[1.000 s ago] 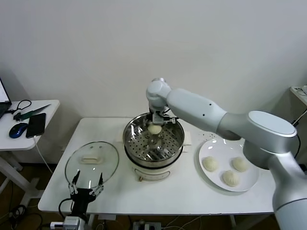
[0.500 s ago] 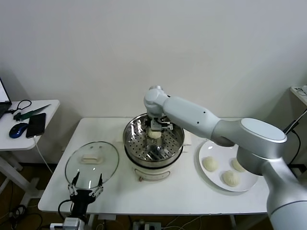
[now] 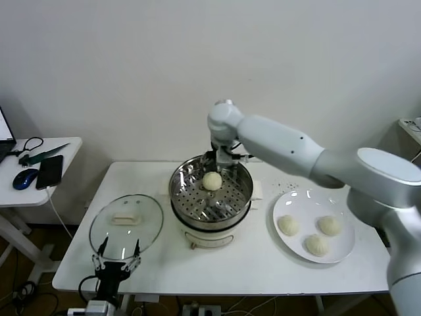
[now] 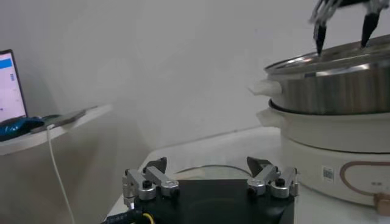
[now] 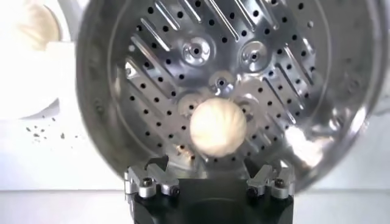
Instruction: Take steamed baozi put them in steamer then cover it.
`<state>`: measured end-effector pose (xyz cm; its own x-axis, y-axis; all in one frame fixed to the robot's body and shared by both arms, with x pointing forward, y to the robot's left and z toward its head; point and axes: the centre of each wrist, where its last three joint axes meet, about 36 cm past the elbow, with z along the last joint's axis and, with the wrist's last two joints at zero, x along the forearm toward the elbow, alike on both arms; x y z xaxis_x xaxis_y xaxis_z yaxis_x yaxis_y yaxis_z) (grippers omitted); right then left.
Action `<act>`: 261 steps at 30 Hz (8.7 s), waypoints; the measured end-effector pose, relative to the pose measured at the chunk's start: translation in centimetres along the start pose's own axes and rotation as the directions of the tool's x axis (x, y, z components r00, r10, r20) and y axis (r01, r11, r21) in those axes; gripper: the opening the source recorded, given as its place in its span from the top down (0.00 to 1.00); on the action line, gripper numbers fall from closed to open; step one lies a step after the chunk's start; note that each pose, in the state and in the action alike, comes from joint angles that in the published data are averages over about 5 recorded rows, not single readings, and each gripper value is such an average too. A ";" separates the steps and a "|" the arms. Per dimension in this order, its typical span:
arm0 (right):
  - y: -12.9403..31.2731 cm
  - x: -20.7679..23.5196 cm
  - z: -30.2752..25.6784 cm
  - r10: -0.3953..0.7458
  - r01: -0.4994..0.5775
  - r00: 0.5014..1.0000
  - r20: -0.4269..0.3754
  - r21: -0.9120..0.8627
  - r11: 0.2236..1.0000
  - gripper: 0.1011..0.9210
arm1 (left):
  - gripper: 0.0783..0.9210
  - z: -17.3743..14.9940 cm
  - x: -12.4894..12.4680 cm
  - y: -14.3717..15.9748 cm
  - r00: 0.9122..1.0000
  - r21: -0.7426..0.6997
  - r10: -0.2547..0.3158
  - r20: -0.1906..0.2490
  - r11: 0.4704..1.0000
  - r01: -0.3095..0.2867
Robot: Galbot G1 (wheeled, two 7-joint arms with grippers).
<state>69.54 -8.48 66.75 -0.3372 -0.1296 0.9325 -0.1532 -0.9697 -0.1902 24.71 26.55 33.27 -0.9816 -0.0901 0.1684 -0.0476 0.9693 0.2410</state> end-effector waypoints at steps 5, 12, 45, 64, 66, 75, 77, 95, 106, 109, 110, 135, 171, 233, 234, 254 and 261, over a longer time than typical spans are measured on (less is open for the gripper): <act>5.9 2.1 1.0 0.056 -0.051 0.998 0.009 -0.292 0.955 0.12 | 0.12 -0.1 0.0 -0.1 1.000 0.002 0.003 0.002 1.000 -0.003; 15.1 2.3 0.1 0.115 -0.035 0.991 0.061 -0.723 0.690 0.12 | 0.12 -0.4 -0.2 -0.3 1.000 0.007 0.005 0.013 1.000 -0.005; 31.5 -12.6 -6.8 0.004 0.254 0.967 0.256 -0.960 0.117 0.12 | 0.12 0.4 0.3 -0.1 1.000 0.005 -0.001 -0.014 1.000 0.001; 31.2 -15.4 -6.6 0.011 0.267 0.963 0.269 -0.961 0.076 0.24 | 0.12 0.8 0.6 -0.3 1.000 0.004 0.003 -0.026 1.000 -0.003; 31.2 -15.4 -6.5 0.013 0.265 0.964 0.267 -0.961 0.072 0.26 | 0.12 0.8 0.7 -0.3 1.000 0.004 0.003 -0.026 1.000 -0.003; 31.4 -14.9 -6.0 0.023 0.258 0.965 0.260 -0.964 0.062 0.29 | 0.12 0.9 0.9 -0.3 1.000 0.004 0.003 -0.028 1.000 -0.003; 31.5 -14.4 -5.8 0.025 0.254 0.967 0.255 -0.966 0.059 0.29 | 0.12 0.9 1.0 -0.3 1.000 0.004 0.003 -0.028 1.000 -0.003; 24.2 1.5 2.9 0.135 0.100 0.984 0.114 -0.989 0.104 0.29 | 0.12 0.5 1.7 -1.1 0.999 0.013 0.033 -0.020 0.999 -0.032; 12.5 6.0 4.3 0.209 0.071 0.972 0.106 -0.983 0.169 0.29 | 0.12 0.3 2.0 -1.1 0.998 0.009 0.057 -0.008 0.998 -0.057; 9.2 5.7 3.8 0.216 0.076 0.969 0.118 -0.978 0.193 0.29 | 0.12 0.2 1.9 -0.9 0.998 0.003 0.059 -0.003 0.998 -0.059; 8.2 5.4 3.6 0.216 0.079 0.969 0.123 -0.976 0.201 0.29 | 0.12 0.1 1.9 -0.8 0.998 0.001 0.059 -0.001 0.998 -0.059; -4.5 -6.1 -4.6 0.122 0.209 0.954 0.273 -0.901 0.379 0.29 | 0.12 0.1 1.2 -0.6 0.999 -0.006 0.054 0.005 0.999 -0.054; 1.7 -0.5 -0.9 0.122 0.197 0.958 0.259 -0.905 0.377 0.12 | 0.12 0.5 1.1 -0.7 0.998 -0.012 0.056 -0.010 0.998 -0.057; 37.0 -11.7 -10.6 -0.104 0.337 0.940 0.326 -0.934 0.118 0.20 | 0.12 0.9 1.8 -1.7 0.997 -0.037 0.049 -0.052 0.998 -0.051; 37.0 -11.8 -10.6 -0.103 0.337 0.940 0.326 -0.934 0.118 0.22 | 0.12 0.9 1.8 -1.7 0.997 -0.038 0.049 -0.052 0.998 -0.051; 32.0 -6.0 -3.0 -0.094 0.250 0.968 0.232 -0.884 0.395 0.30 | 0.12 0.9 1.9 -1.9 0.997 -0.038 0.053 -0.054 0.998 -0.055; 24.2 0.1 1.8 -0.083 0.163 0.986 0.145 -0.723 0.671 0.30 | 0.12 0.9 2.2 -1.9 0.997 -0.042 0.055 -0.059 0.997 -0.057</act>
<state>67.50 -32.28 62.77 -0.1849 -0.0772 0.9797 -0.8294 -0.5225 -0.1977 22.48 24.67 32.32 -0.9702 -0.0500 0.2372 0.0166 0.9625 0.2707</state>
